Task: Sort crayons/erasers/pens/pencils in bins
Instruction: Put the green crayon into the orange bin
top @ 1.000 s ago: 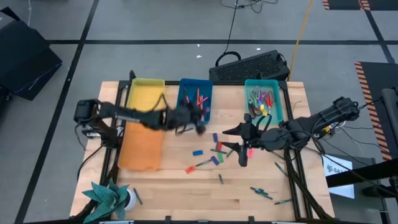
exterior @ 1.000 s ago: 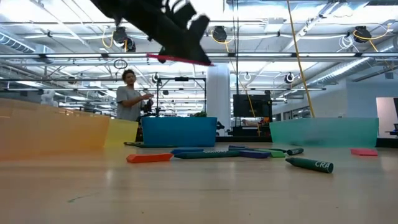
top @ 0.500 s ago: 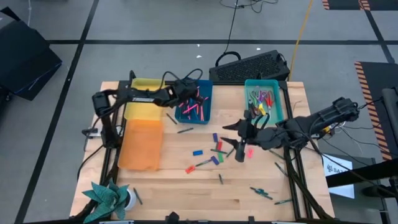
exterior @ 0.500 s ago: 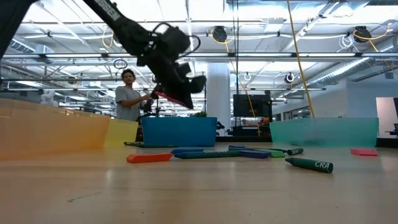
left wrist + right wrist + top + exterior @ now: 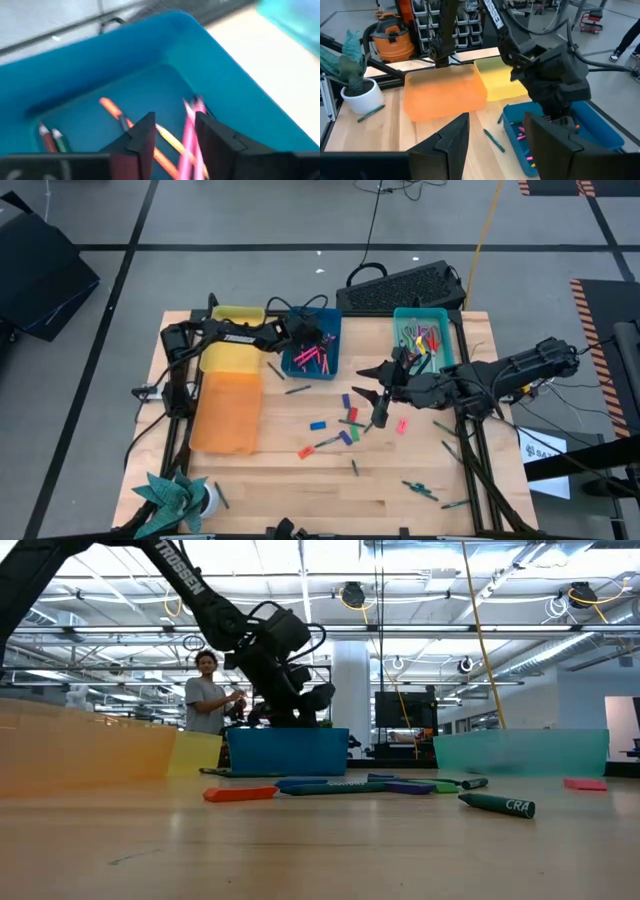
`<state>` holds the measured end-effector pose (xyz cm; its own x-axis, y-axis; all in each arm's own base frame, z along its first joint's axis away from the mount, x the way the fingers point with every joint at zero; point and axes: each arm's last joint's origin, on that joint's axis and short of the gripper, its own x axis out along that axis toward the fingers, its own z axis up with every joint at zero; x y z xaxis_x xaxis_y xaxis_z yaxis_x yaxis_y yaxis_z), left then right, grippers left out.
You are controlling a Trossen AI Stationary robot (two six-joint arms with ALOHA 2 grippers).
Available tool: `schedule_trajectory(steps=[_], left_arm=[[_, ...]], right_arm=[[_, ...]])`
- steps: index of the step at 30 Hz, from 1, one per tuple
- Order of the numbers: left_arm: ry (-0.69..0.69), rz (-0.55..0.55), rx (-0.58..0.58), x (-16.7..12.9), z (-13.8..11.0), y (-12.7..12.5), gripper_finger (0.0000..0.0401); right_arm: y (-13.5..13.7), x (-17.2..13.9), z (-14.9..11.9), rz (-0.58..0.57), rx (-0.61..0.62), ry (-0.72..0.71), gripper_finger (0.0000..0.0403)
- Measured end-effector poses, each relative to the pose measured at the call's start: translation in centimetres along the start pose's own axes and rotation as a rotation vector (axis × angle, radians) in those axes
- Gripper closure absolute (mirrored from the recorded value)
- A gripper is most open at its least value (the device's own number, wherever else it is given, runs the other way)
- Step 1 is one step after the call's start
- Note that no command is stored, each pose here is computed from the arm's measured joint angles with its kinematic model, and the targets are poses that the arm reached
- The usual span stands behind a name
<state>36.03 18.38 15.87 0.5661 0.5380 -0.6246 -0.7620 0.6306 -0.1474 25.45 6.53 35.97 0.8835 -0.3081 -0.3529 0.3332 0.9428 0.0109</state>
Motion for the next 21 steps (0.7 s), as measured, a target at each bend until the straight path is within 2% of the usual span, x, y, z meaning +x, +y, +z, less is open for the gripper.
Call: schedule_trajectory(steps=[2,5,9,12,17,21], left_arm=[[0.029,-0.055,0.02,-1.2,0.5,-0.3,0.0239],[0.073,-0.074,0.056,-4.4,1.5,-1.7,0.0234],[0.117,-0.083,0.139,-10.2,2.4,-4.8,0.0258],[0.138,-0.166,0.195,-14.8,2.7,-7.5,0.0281],[0.311,-0.269,0.326,-21.2,-0.5,-11.8,0.031],[0.436,-0.427,0.636,-26.2,-5.3,-14.8,0.0318]], right_arm=[[0.0,0.0,0.0,-0.001,-0.001,0.004,0.022],[0.0,0.0,0.0,0.001,-0.001,0.004,0.022],[0.0,0.0,0.0,0.002,0.0,0.004,0.022],[0.0,0.0,0.0,0.002,-0.003,0.003,0.022],[-0.1,0.1,0.0,-0.003,-0.05,0.001,0.022],[-0.2,0.1,0.0,-0.007,-0.059,0.003,0.022]])
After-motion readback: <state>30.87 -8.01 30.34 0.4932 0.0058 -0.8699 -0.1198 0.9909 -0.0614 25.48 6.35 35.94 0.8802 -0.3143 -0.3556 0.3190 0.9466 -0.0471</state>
